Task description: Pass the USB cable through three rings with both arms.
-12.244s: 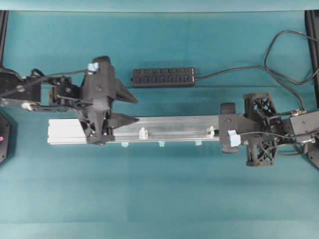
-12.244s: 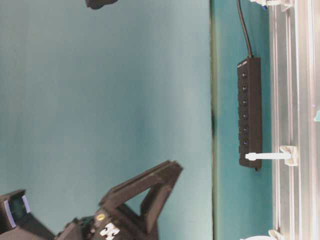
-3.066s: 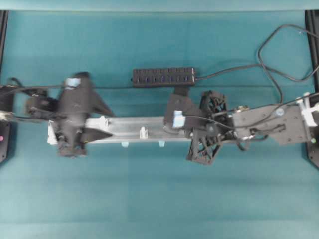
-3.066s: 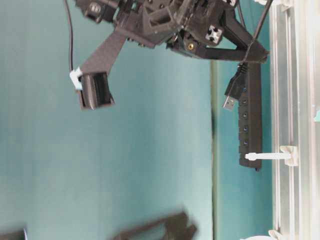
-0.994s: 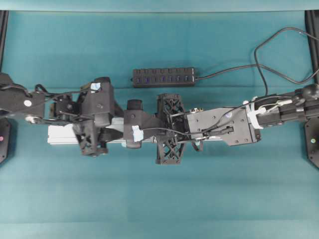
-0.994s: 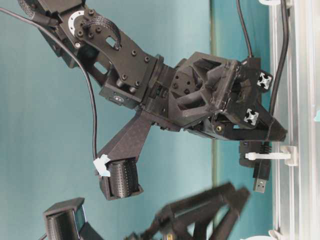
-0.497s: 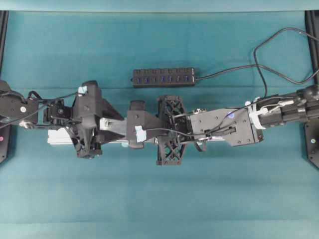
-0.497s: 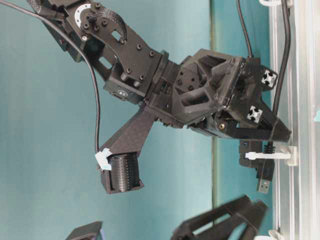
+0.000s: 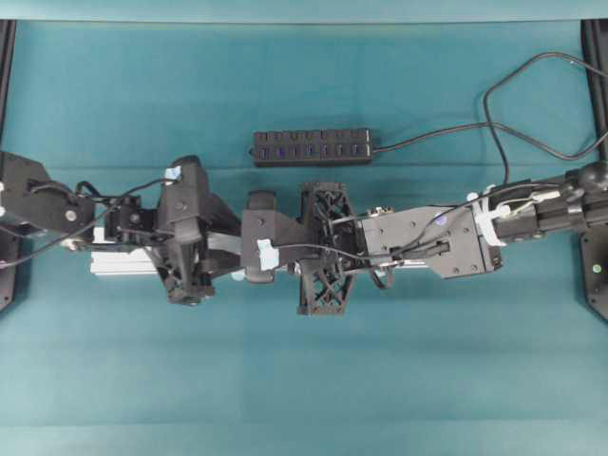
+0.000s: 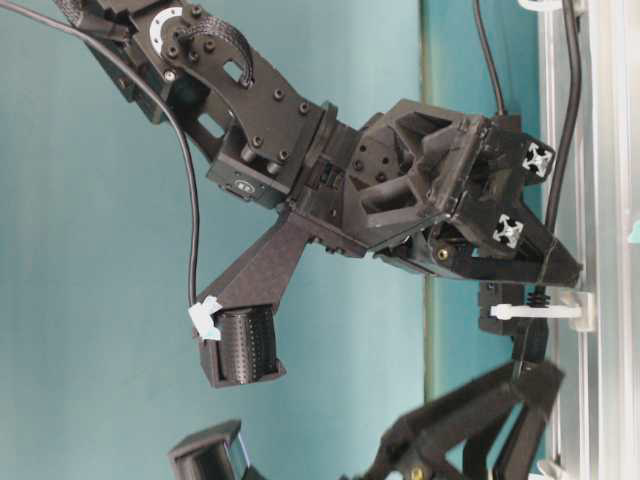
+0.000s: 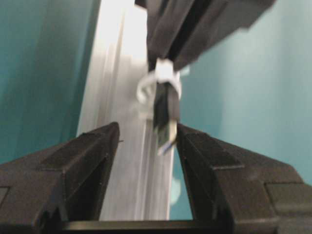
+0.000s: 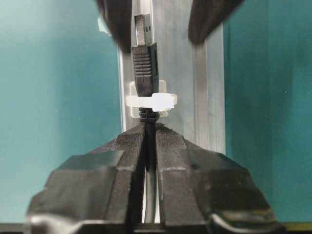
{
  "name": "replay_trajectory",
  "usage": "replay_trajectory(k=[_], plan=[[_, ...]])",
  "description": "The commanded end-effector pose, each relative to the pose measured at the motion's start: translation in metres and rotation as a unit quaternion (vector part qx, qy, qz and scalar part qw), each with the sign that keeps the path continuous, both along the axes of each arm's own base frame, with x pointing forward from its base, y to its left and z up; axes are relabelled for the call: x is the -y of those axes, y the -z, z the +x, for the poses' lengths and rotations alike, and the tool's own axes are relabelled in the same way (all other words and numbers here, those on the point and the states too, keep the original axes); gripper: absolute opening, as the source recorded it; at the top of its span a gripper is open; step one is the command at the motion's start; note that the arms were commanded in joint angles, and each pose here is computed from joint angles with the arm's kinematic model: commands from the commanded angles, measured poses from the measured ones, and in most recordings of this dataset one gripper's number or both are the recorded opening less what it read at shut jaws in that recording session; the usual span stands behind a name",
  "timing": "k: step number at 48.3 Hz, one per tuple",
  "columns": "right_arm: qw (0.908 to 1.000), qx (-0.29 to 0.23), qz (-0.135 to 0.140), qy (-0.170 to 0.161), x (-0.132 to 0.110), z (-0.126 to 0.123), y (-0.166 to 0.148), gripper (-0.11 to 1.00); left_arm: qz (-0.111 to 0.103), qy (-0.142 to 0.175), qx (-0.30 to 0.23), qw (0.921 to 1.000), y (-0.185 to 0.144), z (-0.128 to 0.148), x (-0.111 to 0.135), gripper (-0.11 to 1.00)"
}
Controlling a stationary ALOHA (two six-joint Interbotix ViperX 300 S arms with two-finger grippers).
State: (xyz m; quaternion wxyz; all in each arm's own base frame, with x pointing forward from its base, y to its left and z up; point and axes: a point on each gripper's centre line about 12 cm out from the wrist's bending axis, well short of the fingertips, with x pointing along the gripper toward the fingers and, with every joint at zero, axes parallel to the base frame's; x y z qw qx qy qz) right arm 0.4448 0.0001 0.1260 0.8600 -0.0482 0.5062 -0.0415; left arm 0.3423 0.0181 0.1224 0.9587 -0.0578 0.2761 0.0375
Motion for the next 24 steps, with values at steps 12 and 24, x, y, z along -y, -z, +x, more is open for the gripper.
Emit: replay_trajectory(k=[12, 24], plan=[[0.9998, 0.015, 0.005, 0.006, 0.0, 0.002, -0.01, -0.09, 0.002, 0.001, 0.024, 0.9997, -0.01, 0.015, -0.001, 0.61], [0.9996, 0.017, 0.012, 0.019, 0.001, 0.002, -0.009, -0.09, 0.001, 0.005, 0.017, 0.9998, -0.005, 0.019, 0.002, 0.54]])
